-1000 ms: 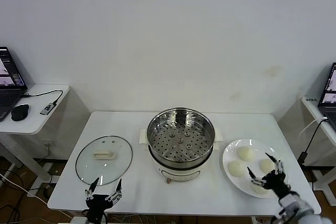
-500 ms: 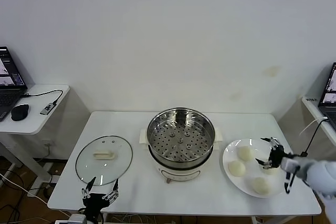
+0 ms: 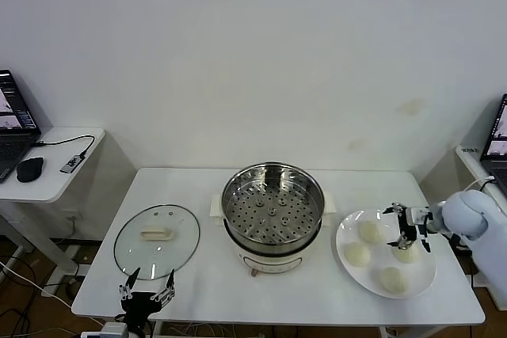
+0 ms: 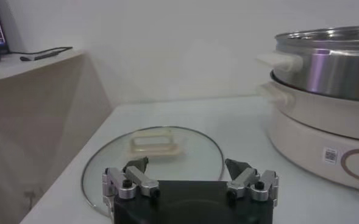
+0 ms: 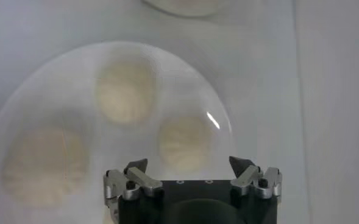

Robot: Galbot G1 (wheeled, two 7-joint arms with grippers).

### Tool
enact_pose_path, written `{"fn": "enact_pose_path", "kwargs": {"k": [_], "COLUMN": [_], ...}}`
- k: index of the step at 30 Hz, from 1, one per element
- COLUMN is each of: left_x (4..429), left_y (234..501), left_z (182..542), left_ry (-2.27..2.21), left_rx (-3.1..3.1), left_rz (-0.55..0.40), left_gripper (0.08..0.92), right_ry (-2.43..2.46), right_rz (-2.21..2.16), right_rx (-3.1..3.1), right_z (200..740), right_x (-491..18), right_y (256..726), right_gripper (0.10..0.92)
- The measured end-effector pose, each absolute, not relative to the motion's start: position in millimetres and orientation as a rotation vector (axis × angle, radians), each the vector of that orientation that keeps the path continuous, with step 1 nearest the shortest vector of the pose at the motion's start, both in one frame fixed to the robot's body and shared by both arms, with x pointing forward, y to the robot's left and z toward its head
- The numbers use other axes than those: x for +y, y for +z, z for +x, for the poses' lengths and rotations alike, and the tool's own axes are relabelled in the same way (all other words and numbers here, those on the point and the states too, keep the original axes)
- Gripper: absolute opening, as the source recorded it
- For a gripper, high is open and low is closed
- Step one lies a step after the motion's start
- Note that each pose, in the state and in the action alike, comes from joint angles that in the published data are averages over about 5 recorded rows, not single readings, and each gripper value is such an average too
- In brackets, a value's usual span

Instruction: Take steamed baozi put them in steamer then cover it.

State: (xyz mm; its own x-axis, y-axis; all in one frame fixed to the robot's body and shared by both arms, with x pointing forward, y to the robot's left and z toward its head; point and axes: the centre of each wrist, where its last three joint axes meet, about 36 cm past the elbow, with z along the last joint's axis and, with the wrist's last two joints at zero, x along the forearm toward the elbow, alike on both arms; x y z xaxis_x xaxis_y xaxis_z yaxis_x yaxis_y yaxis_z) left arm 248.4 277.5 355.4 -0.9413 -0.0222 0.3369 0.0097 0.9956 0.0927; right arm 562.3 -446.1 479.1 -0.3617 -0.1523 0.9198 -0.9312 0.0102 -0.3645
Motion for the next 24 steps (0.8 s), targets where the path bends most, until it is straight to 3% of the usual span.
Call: {"fn": "enact_pose_path", "kwargs": {"k": [12, 24], "left_x": [284, 290], "left_y": [355, 353], "left_z": [254, 255], "left_ry": [-0.166, -0.197], "left_rx": [-2.805, -2.803], "left_rz": [0.006, 0.007], "left_gripper": [0.823, 0.823], "right_ry": [1.395, 1.381], "right_rz": [1.151, 1.152], "right_rx": [-1.519, -1.448], "right_z": [598, 614], "right_x": [-424, -407], "right_y": [462, 446], "right_gripper": [0.819, 0.725]}}
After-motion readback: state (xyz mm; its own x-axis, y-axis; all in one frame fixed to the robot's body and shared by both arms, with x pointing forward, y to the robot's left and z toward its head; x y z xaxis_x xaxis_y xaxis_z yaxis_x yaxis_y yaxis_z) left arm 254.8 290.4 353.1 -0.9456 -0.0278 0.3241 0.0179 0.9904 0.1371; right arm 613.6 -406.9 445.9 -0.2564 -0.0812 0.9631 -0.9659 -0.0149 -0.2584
